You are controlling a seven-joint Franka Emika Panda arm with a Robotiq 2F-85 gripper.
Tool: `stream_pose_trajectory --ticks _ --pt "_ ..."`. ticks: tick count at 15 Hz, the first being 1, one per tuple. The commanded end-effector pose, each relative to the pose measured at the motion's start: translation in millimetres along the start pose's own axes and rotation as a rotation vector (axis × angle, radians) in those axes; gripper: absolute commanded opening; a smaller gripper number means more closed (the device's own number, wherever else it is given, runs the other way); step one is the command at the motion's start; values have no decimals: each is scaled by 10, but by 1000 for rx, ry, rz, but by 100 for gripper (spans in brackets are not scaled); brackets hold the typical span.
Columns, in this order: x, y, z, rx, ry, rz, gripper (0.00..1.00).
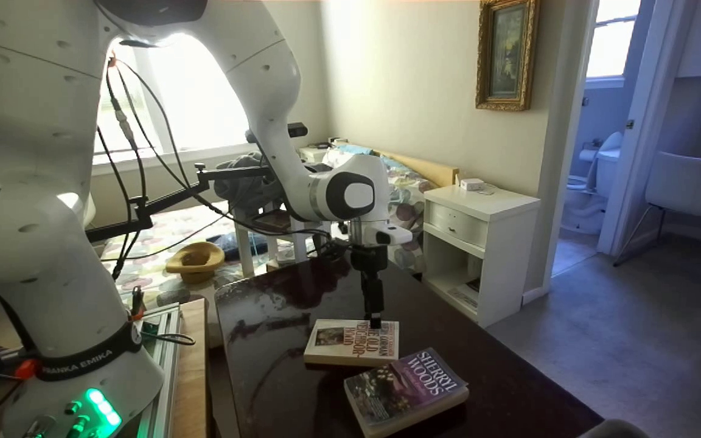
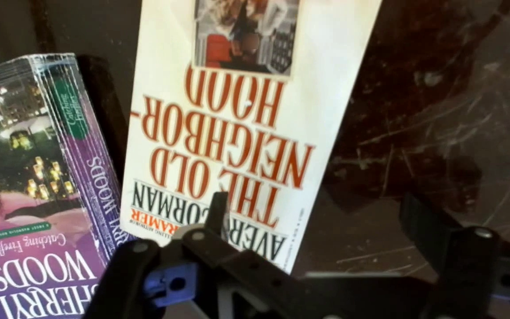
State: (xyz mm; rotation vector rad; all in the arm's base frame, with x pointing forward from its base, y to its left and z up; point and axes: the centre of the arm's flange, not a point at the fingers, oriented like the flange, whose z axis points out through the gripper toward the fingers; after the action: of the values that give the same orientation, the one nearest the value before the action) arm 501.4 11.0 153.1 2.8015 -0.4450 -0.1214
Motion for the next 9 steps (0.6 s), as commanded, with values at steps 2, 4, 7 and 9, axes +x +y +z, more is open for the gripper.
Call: stream_pose_trajectory --ticks 2,4,7,9 --pt "-336 -42 -264 -3 -53 -85 100" --pt "-438 -77 -279 -11 -83 -136 100" --pt "-597 -128 -293 -36 -96 -220 100" --pt "-678 -154 -287 -46 -86 -290 100"
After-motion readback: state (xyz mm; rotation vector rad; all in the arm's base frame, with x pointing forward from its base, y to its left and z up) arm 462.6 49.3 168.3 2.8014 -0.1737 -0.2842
